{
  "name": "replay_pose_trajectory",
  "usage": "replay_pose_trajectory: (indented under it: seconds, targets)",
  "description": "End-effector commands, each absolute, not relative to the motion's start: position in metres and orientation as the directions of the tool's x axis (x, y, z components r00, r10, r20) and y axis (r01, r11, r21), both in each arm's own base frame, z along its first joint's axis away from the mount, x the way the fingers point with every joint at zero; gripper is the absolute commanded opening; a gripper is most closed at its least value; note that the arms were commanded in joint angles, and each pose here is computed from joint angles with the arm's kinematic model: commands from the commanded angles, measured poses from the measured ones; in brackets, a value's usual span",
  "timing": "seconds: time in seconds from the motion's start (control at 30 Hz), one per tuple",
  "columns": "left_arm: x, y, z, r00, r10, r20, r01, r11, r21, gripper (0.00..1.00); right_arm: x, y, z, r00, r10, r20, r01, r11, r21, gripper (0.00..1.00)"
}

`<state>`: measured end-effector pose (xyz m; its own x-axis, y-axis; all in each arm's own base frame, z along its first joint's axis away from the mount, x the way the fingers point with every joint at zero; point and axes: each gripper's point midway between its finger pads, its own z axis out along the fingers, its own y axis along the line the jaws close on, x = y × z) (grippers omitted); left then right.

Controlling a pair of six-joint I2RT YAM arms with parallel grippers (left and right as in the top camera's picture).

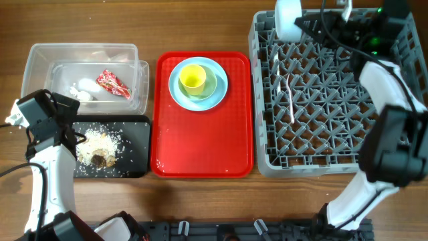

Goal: Sort waste into correct bins and load items into the dishwasher rack
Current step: 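Lift the blue bowl and place it upside down in the rack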

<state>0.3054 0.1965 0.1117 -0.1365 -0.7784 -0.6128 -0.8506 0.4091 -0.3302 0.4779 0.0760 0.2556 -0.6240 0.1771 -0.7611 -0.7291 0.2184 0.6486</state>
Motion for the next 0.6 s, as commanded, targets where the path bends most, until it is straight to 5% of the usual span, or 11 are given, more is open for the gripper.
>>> replay_pose_trajectory:
  seconds: [0.0, 0.47, 0.57]
  targets:
    - [0.307, 0.200, 0.120, -0.131, -0.764, -0.632, -0.846, 0.419, -0.331, 1.00, 0.481, 0.070, 0.223, -0.753, 0.174, -0.635, -0.618, 0.144, 0.772, 0.04]
    - [0.307, 0.200, 0.120, -0.131, -0.764, -0.632, -0.846, 0.419, -0.331, 1.00, 0.496, 0.026, 0.182, -0.793, 0.271, -0.545, -0.514, 0.182, 0.838, 0.05]
    - [0.307, 0.200, 0.120, -0.131, -0.764, -0.632, -0.846, 0.419, -0.331, 1.00, 0.496, 0.016, 0.181, -0.791, 0.287, -0.541, -0.506, 0.191, 0.841, 0.14]
